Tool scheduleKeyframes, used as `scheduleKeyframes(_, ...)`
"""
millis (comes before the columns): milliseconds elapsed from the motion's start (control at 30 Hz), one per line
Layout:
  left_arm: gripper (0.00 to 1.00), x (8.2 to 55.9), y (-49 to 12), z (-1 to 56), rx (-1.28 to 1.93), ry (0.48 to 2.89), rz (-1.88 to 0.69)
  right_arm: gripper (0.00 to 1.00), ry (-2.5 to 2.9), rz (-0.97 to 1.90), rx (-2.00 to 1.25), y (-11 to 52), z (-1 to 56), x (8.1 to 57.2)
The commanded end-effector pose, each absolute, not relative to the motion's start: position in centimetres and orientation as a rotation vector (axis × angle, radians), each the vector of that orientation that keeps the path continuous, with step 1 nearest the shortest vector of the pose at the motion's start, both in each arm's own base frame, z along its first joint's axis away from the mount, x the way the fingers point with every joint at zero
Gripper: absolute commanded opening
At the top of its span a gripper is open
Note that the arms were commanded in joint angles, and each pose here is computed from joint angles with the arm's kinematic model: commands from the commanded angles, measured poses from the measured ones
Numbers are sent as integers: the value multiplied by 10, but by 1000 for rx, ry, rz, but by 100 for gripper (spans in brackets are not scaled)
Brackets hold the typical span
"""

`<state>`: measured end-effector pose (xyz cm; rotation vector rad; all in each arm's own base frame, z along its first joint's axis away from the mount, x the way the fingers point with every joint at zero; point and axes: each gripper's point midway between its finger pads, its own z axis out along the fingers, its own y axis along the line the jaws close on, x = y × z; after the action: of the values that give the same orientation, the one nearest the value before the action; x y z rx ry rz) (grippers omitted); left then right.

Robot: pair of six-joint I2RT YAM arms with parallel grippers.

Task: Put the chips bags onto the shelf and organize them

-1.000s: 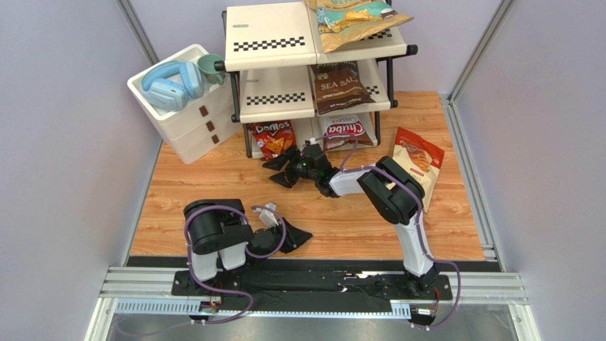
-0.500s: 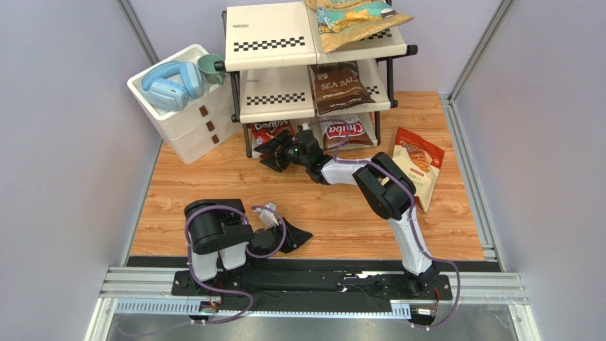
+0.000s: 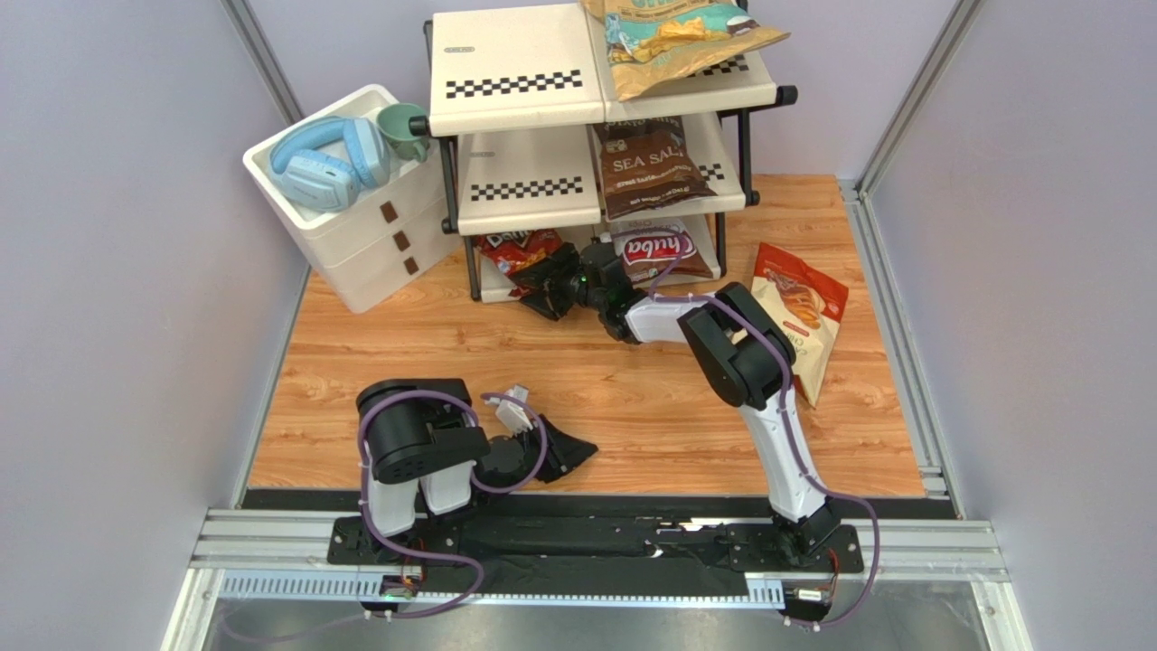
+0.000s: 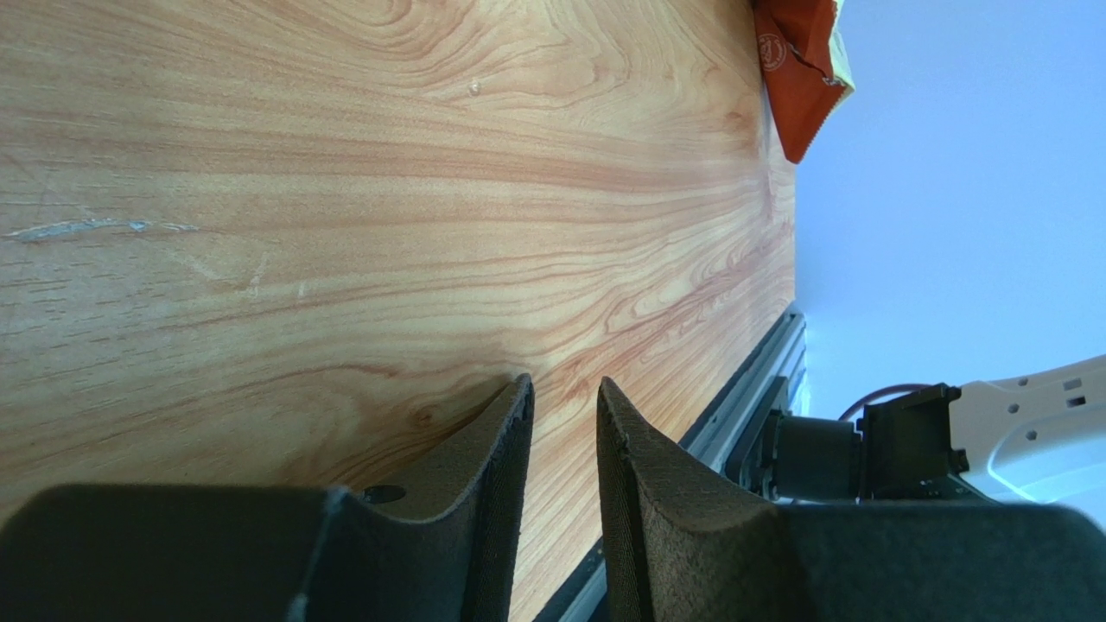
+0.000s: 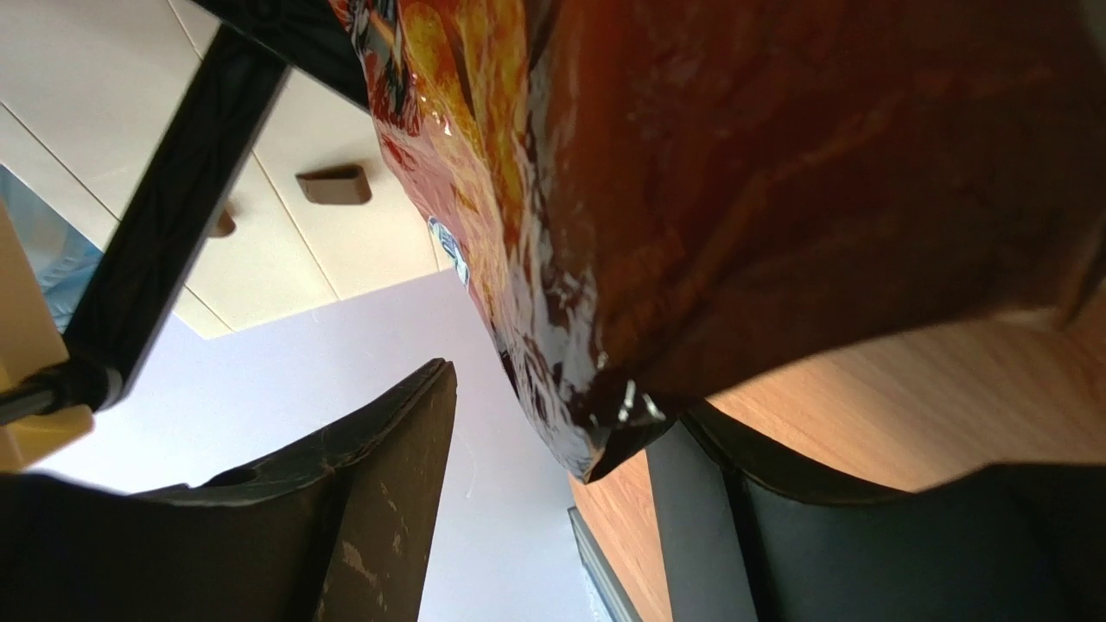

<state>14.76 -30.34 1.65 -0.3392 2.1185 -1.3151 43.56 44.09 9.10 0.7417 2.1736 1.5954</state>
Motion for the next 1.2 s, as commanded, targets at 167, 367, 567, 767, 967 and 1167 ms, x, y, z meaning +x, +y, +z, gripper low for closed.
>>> scheduleKeyframes(167, 34, 139, -286, -2, -268, 2171, -1236, 60, 2134, 1702, 674, 441, 114, 432)
scheduleKeyframes(367, 34, 140, -295, 0, -241, 2165, -1263, 61, 2145, 1723, 568, 421, 141, 386)
scheduleKeyframes(567, 36, 142, -303, 13, -203, 2125, -1288, 61, 2200, 1530, 425, 382, 170, 345)
scheduleKeyframes(767, 36, 149, -331, 28, -136, 2125, -1307, 62, 2226, 1385, 298, 345, 200, 310)
scheduleKeyframes(967, 37, 169, -361, 55, -17, 2118, -1245, 62, 2206, 1279, 257, 314, 222, 287)
scheduleKeyframes(1167, 43, 210, -388, 72, 64, 2147, -1214, 62, 2149, 1055, 196, 250, 247, 261)
